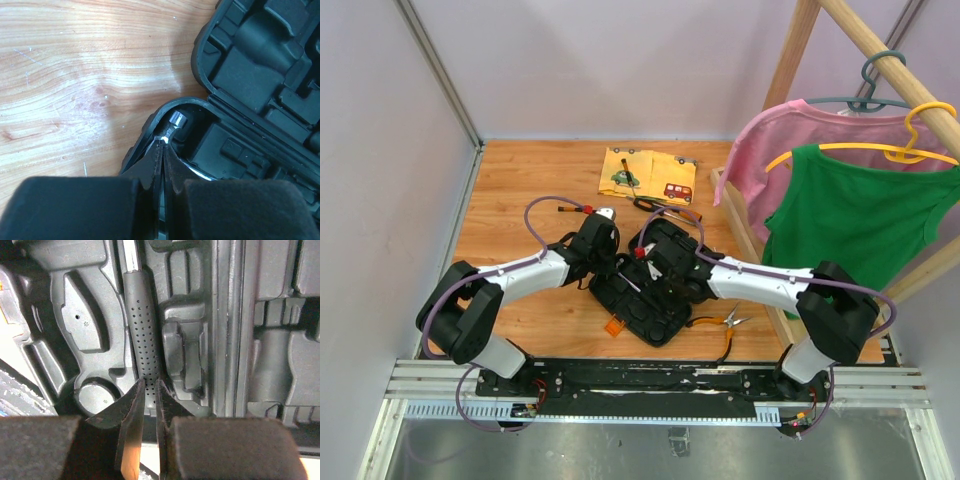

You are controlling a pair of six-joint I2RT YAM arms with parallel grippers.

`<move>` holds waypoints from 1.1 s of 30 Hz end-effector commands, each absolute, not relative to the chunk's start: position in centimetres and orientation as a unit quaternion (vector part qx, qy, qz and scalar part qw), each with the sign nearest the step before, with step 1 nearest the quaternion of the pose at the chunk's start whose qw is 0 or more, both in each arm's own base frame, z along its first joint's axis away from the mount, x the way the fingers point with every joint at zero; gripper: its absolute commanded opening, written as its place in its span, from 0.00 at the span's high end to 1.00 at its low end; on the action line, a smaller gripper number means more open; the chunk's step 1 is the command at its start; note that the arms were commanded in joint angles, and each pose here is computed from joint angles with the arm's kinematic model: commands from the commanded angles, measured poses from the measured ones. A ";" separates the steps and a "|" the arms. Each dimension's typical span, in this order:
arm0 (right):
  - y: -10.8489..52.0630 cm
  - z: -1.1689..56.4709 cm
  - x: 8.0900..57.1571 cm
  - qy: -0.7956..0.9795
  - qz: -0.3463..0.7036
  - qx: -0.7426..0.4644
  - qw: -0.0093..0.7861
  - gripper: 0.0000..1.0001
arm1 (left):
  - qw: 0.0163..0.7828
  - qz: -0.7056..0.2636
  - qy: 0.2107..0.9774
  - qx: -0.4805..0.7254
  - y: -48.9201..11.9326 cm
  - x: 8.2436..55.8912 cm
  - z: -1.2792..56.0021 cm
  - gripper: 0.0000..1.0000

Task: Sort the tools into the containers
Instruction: Adjust the hammer in the storage box.

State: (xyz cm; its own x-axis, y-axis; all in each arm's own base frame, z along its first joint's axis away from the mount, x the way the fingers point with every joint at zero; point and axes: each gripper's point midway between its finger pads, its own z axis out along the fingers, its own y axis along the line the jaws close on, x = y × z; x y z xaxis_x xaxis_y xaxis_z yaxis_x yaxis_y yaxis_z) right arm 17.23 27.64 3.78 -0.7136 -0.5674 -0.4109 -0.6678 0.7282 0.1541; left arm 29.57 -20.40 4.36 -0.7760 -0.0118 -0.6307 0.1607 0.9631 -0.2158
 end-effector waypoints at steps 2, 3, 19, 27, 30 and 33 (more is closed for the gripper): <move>26.4 1.9 16.8 0.922 0.110 -0.343 0.140 0.88 | 0.292 -0.116 0.948 0.056 -19.8 27.8 2.1 0.95; 26.1 1.5 16.8 0.924 0.098 -0.342 0.136 0.88 | 0.293 -0.117 0.947 0.056 -19.9 27.8 2.2 0.95; 28.1 3.9 16.9 0.909 0.128 -0.358 0.171 0.82 | 0.335 -0.136 0.931 0.056 -20.6 29.2 5.5 0.93; 30.5 10.2 19.6 0.872 0.168 -0.372 0.269 0.70 | 0.411 -0.173 0.895 0.031 -21.0 30.6 12.0 0.80; 29.7 10.6 21.0 0.875 0.146 -0.369 0.276 0.66 | 0.431 -0.174 0.885 0.016 -20.0 29.9 14.0 0.76; 29.1 10.1 22.3 0.882 0.138 -0.364 0.266 0.64 | 0.450 -0.173 0.876 0.002 -18.4 28.7 16.3 0.72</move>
